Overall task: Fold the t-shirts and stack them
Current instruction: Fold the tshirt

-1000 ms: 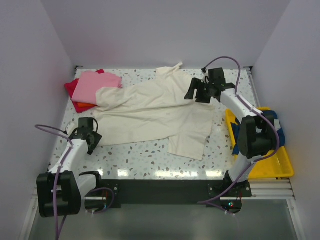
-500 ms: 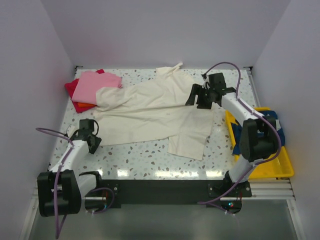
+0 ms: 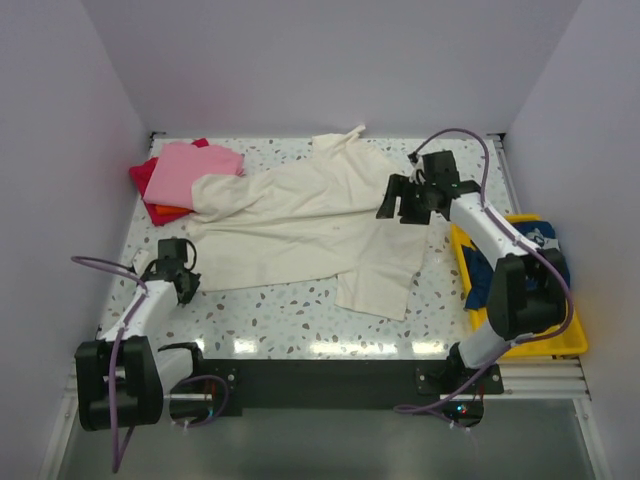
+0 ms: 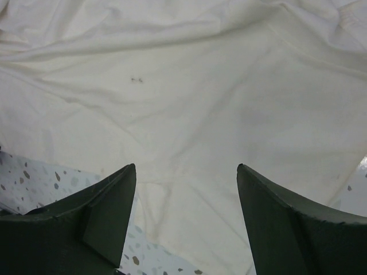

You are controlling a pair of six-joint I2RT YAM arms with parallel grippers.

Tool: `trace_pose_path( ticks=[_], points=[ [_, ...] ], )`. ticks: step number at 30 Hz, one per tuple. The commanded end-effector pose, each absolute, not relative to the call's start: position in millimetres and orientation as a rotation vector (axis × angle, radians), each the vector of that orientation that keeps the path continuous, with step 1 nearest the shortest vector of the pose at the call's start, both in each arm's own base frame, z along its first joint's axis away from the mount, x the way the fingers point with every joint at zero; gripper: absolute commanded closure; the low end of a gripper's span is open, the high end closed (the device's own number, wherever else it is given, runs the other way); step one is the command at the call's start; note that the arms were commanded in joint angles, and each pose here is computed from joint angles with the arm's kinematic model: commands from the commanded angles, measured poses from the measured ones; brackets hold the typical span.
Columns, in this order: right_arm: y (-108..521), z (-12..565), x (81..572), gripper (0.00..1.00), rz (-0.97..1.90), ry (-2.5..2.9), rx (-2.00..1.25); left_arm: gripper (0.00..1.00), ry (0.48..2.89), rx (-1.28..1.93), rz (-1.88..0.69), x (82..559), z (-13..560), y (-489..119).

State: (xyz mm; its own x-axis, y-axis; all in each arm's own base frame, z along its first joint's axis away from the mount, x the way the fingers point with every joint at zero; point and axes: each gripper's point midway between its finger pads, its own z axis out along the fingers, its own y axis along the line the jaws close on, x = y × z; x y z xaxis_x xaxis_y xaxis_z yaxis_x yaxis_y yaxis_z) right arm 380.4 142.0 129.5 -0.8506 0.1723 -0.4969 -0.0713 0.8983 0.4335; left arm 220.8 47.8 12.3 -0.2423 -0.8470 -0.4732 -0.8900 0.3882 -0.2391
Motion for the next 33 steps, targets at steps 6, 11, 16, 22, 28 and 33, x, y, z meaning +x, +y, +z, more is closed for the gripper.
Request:
trace_pose_path(
  ticks=[6, 11, 16, 22, 28, 33],
  points=[
    [119, 135, 292, 0.25, 0.499, 2.642, 0.08, 1.0, 2.138, -1.339, 0.131, 240, 27, 60],
    [114, 119, 223, 0.26, 0.461, 2.797, 0.167, 1.0, 2.132, -1.242, 0.157, 261, 44, 69],
    [113, 102, 172, 0.29, 0.437, 2.899, 0.251, 1.0, 2.14, -1.199, 0.142, 267, 46, 68],
    [115, 79, 151, 0.37, 0.395, 2.975, 0.304, 1.0, 2.161, -1.168, 0.125, 267, 46, 65],
    [117, 56, 144, 0.5, 0.376, 3.026, 0.319, 1.0, 2.165, -1.148, 0.12, 266, 49, 64],
    [115, 44, 147, 0.51, 0.353, 3.006, 0.338, 1.0, 2.164, -1.129, 0.108, 270, 53, 63]
  ],
)
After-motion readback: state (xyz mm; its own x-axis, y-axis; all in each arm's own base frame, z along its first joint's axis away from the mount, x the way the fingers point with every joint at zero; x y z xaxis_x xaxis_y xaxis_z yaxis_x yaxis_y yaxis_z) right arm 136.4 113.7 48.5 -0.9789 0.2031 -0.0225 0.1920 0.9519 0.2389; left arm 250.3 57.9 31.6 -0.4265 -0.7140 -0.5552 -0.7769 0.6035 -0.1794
